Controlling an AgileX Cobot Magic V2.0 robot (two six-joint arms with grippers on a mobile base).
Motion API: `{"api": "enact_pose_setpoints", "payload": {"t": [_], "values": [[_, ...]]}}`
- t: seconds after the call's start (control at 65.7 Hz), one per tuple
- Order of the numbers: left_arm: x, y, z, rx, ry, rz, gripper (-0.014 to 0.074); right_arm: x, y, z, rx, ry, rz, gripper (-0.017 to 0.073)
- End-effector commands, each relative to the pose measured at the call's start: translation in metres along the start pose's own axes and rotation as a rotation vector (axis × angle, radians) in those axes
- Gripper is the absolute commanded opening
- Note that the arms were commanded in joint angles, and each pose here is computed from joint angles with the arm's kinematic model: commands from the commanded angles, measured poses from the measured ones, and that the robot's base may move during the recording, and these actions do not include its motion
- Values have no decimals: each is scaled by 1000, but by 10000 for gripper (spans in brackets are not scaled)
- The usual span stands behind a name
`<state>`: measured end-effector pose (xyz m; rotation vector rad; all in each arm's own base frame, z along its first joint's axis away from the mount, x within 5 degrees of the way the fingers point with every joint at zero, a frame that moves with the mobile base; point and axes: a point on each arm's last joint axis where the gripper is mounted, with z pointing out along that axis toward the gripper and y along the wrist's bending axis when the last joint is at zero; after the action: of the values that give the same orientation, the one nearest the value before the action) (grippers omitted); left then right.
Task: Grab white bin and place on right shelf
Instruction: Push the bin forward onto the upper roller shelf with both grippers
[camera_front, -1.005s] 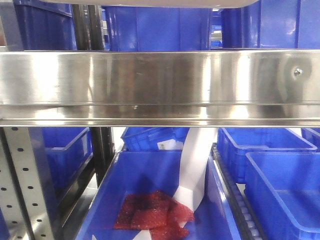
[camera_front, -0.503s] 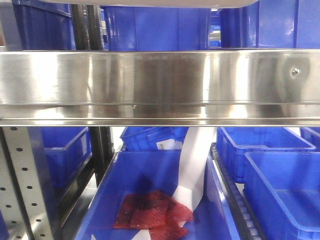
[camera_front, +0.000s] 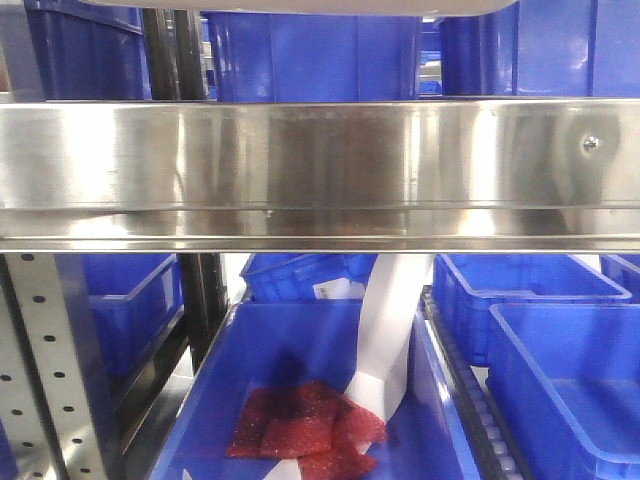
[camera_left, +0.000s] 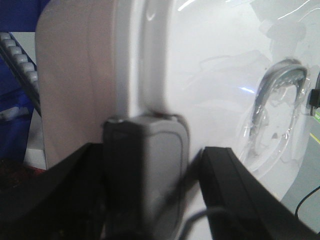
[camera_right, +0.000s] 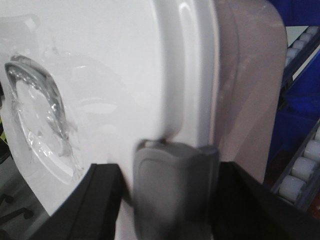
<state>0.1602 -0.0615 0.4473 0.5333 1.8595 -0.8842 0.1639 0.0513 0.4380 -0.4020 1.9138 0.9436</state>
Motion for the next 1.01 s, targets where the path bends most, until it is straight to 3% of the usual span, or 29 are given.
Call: {"api": "enact_pose_setpoints", "payload": {"t": [0.0, 0.564, 0.807, 0.99], "values": [[-13, -28, -8, 187, -84, -18, 241, -10, 34, -10, -233, -60, 10, 414], [-8, -27, -5, 208, -20, -10, 242, -15, 32, -9, -229, -114, 31, 414], [-21, 0, 16, 244, -26, -102, 242, -25, 11, 6, -279, -132, 138, 414], [-38, 25, 35, 267, -34, -157, 243, -32, -20, 27, -281, -139, 256, 414]]}}
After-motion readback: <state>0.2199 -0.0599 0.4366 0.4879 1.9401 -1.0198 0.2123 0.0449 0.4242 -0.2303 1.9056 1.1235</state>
